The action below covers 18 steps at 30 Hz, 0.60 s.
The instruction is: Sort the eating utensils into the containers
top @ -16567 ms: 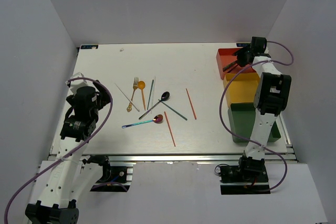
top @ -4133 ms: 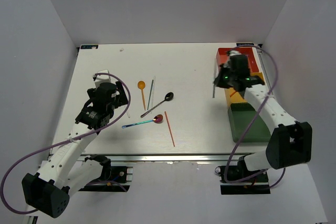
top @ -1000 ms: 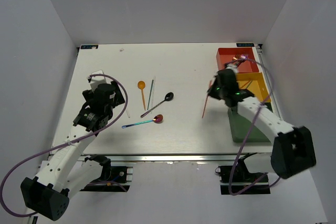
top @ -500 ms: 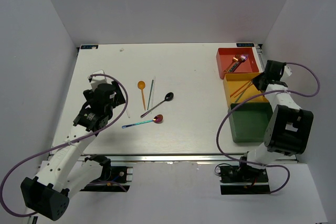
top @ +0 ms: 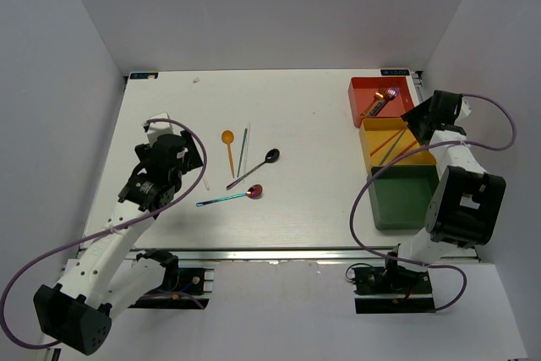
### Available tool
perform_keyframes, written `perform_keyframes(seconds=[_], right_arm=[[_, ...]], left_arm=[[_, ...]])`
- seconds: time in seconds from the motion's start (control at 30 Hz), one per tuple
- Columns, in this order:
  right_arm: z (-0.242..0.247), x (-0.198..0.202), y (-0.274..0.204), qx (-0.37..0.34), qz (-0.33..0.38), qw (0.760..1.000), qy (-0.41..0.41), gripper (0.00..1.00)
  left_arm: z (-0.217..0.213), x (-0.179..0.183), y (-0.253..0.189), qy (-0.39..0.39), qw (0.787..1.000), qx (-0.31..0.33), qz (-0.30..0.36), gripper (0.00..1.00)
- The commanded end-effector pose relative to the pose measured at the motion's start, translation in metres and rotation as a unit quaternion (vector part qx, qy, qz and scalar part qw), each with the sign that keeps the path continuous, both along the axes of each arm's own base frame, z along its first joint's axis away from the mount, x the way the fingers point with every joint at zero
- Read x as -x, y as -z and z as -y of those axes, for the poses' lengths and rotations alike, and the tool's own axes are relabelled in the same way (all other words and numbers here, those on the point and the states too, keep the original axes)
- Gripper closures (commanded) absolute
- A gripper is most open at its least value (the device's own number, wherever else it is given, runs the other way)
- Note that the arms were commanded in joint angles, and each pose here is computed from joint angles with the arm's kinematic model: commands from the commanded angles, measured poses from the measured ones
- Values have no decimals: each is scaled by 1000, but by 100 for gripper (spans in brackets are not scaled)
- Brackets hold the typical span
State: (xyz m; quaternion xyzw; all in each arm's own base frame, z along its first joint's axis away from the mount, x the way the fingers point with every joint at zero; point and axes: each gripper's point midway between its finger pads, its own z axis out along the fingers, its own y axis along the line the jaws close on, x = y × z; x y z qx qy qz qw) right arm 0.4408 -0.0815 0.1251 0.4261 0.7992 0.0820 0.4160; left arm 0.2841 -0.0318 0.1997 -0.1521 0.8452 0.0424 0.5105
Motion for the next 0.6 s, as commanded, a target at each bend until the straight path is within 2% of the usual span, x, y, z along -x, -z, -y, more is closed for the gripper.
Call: perform_keyframes(seconds=[0.0, 0.07, 0.23, 0.37, 0.43, 0.57], right_arm=[[-13, 3, -46, 3, 57, 998, -24, 37], [-26, 12, -67, 15, 78, 996, -51, 36], [-109, 49, -83, 27, 115, 972, -202, 35], [-182, 94, -57, 41, 84, 941, -326, 34], [-198, 116, -37, 35, 69, 932, -355, 34], [-232, 154, -15, 16, 54, 902, -428, 36]], left_arm=[[3, -4, -8, 6, 1000, 4, 10, 2], [4, -5, -5, 9, 1000, 3, 6, 2], [12, -10, 6, 16, 1000, 12, -14, 2], [42, -23, 23, 47, 996, 64, -51, 2], [54, -32, 38, 42, 992, 92, -73, 2], [48, -47, 68, -33, 990, 97, -96, 2]])
